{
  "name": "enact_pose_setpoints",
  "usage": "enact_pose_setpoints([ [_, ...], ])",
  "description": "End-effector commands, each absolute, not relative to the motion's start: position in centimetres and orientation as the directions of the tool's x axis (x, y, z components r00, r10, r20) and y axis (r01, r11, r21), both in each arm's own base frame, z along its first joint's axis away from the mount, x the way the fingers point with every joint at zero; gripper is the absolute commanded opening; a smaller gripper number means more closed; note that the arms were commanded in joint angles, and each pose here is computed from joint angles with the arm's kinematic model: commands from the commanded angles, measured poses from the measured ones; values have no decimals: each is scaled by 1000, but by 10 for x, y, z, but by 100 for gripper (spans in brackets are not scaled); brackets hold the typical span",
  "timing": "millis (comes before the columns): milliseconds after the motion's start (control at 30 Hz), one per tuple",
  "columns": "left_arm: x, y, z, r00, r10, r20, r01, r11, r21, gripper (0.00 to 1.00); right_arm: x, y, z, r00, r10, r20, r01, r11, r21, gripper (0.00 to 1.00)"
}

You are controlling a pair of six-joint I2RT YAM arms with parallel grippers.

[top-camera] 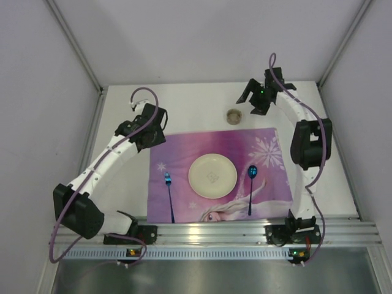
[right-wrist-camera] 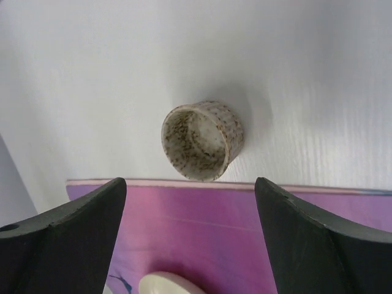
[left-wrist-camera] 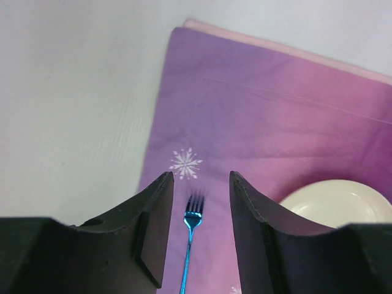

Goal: Set the dinner table for one person

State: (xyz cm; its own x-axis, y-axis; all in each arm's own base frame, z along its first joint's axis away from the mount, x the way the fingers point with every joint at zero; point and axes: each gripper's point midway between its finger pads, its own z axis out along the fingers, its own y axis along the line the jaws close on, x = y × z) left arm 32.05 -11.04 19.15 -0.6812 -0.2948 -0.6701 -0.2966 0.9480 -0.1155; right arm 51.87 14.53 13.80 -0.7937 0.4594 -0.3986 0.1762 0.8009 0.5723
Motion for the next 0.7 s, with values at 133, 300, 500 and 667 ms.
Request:
enact_pose_setpoints([
  [133,320,-81,188,-676,-332,-658,-354,929,-105,47,529,183,96,-825,426,-371,191,828,527,81],
  [300,328,-77,180,-695,-336,-636,-364,927,-93,46,531,188,65,-839,426,-339,221,836,503,66],
  [500,334,-73,171,-715,-324,-619,-360,930,-70,45,538,185,53,-830,440,-341,246,840,484,54],
  [667,340,-75,165,-736,-315,-598,-345,936,-68,44,540,180,42,-830,442,-341,266,850,455,42],
])
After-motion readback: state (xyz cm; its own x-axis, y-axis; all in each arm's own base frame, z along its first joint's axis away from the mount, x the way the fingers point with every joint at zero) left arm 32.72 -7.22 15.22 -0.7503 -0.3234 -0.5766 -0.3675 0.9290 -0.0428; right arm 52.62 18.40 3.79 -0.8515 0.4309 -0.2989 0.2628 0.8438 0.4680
